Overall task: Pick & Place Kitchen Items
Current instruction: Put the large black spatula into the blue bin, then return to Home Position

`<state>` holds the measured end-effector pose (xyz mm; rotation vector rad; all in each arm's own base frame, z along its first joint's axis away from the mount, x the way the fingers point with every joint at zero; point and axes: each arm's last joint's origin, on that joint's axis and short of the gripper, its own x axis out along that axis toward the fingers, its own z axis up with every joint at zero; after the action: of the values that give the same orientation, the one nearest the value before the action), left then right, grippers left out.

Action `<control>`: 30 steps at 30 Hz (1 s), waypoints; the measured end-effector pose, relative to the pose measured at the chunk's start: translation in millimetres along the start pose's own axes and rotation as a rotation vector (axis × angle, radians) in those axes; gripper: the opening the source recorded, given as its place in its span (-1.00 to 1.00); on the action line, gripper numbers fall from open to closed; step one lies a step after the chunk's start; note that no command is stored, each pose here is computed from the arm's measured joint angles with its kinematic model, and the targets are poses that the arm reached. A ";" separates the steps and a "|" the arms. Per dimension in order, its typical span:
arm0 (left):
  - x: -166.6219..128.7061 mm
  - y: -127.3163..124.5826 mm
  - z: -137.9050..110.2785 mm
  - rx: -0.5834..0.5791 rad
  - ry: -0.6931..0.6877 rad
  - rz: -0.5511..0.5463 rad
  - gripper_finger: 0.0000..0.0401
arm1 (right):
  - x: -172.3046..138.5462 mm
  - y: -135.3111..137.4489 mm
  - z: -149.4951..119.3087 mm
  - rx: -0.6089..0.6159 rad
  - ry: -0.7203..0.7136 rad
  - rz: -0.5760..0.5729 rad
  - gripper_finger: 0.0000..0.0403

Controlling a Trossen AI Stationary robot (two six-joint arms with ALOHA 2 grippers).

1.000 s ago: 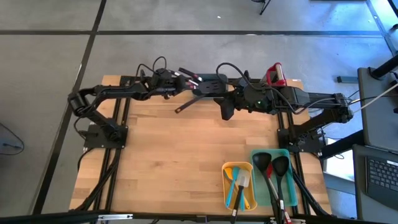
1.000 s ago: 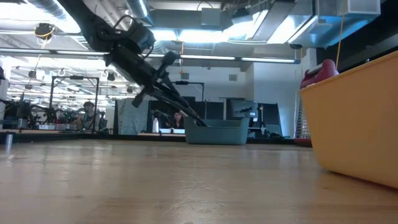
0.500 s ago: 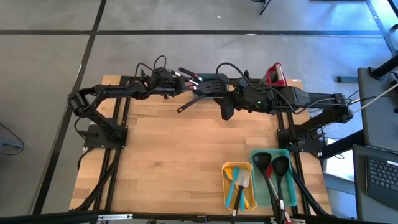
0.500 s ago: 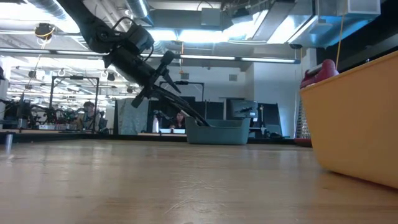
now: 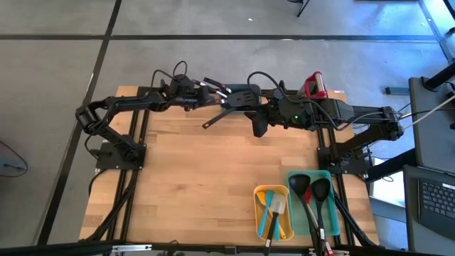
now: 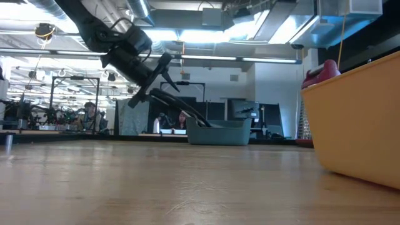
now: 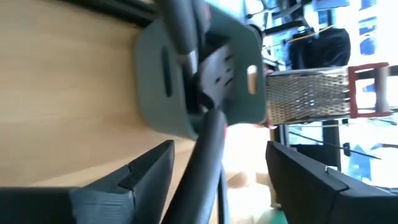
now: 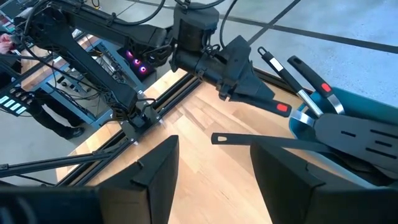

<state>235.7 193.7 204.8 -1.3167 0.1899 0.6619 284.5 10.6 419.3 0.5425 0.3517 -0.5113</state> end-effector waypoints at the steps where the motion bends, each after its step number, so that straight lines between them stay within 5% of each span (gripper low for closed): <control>1: -0.4 1.7 0.6 -0.006 0.008 0.010 0.25 | 0.0 0.0 0.0 0.000 0.000 0.000 0.00; 15: -8.2 14.8 9.6 0.030 0.012 0.101 0.28 | -0.2 0.0 0.0 0.019 0.000 0.001 0.00; 30: -52.5 18.2 35.2 0.076 -0.096 0.159 0.27 | -0.2 -0.6 0.7 0.024 -0.017 -0.018 0.00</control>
<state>175.4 210.5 224.6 -1.2017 0.2411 0.8433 284.2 9.8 419.7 0.5585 0.3351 -0.5377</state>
